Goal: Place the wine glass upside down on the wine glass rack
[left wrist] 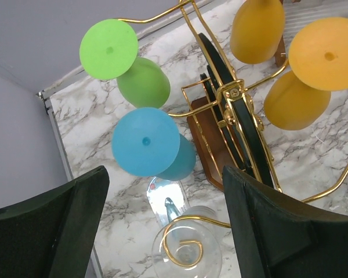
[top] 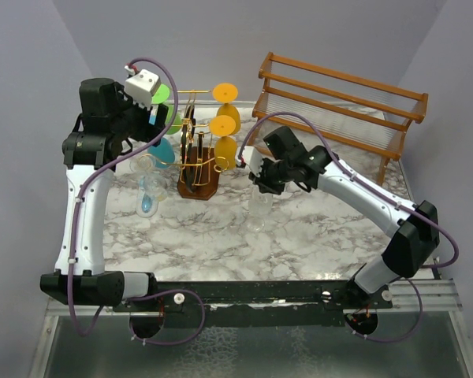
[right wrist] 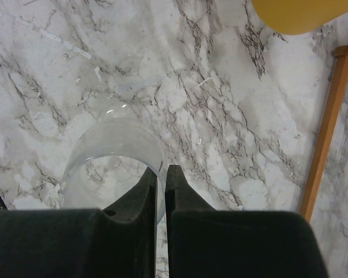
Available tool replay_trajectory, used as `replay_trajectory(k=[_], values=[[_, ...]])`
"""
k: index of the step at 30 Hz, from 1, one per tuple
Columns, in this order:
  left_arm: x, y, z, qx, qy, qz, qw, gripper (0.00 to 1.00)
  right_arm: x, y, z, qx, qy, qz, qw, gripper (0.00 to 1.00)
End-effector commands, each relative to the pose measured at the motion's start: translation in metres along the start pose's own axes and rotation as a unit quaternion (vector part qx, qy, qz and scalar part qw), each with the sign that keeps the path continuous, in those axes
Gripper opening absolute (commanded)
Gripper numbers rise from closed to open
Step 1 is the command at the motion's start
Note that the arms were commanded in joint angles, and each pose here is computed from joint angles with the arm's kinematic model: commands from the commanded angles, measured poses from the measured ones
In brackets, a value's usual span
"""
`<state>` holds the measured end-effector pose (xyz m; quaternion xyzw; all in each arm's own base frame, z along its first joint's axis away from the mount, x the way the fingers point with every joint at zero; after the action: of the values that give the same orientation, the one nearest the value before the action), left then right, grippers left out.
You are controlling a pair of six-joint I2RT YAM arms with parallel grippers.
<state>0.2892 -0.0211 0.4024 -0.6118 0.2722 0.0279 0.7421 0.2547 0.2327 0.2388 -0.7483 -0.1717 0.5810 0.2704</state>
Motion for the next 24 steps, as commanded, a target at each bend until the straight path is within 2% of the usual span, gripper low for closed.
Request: replay_trajectory(k=[1,9,12,17,24], values=[[0.001,-0.006,-0.009,0.005,0.002,-0.019,1.0,0.82,-0.017,-0.013,-0.011,-0.008,0.053,-0.011,0.999,0.02],[0.005,-0.016,-0.028,-0.01,0.091,-0.034,0.995,0.89,-0.057,-0.024,-0.026,-0.042,0.158,-0.035,0.986,0.01],[0.002,-0.025,-0.033,-0.024,0.115,-0.049,0.992,0.96,-0.079,-0.031,-0.031,-0.056,0.198,-0.054,0.977,0.02],[0.0,-0.039,-0.037,-0.051,0.132,-0.076,0.987,0.99,-0.122,-0.047,-0.033,-0.064,0.269,-0.125,0.953,0.01],[0.01,-0.043,-0.05,-0.091,0.187,-0.063,0.976,0.99,-0.192,-0.07,-0.034,-0.052,0.358,-0.209,0.908,0.01]])
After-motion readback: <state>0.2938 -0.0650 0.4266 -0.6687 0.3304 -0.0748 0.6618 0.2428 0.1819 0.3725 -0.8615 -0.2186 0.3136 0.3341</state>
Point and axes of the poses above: each gripper's point midway between its finger pads, its own x axis out along the fingers, its own z axis along the line the jaws close on, y = z × x, the point moved 8 cm from there along -x, back along the fingers, and after that the axes turned 4 degrees about -x, right-handed, at the moved point
